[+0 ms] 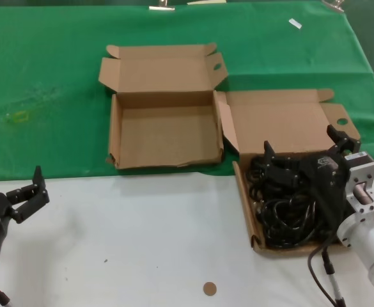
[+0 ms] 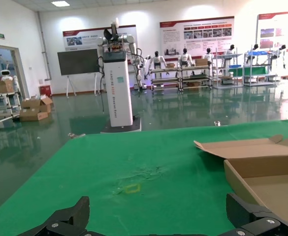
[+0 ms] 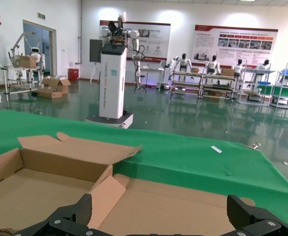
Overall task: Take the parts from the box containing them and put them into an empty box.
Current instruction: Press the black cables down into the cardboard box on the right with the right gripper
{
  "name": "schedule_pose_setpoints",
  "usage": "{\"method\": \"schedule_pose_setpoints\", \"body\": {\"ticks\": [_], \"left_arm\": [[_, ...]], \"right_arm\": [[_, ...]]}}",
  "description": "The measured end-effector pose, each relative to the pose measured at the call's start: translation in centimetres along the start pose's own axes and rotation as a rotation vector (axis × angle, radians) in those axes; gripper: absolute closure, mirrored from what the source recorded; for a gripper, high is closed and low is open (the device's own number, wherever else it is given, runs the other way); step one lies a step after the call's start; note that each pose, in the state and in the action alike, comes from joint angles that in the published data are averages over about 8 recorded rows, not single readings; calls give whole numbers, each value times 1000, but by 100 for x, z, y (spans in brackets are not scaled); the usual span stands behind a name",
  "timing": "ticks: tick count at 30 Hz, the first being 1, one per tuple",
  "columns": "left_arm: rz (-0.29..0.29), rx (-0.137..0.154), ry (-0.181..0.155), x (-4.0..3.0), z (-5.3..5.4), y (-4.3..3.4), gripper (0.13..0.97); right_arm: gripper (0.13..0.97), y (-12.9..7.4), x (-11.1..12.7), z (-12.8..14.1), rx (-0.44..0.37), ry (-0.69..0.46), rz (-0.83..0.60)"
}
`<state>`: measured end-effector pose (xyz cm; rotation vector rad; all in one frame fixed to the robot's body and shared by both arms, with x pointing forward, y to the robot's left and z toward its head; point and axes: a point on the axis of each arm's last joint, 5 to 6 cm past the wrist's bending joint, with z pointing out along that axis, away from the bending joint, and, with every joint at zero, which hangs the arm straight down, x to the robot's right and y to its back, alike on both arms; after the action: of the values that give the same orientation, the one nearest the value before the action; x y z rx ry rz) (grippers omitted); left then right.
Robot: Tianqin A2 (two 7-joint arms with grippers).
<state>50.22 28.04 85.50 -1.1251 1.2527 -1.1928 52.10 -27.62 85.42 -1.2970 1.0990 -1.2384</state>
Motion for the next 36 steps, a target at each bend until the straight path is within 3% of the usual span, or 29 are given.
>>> {"method": "schedule_pose_setpoints", "body": {"ticks": [26,36], "left_arm": [[0,0,0,0,0,0,132],[0,0,0,0,0,0,184]], "right_arm": [[130,0,0,0,0,0,0],[130,-3,-4,-3,-1,0,8]]}}
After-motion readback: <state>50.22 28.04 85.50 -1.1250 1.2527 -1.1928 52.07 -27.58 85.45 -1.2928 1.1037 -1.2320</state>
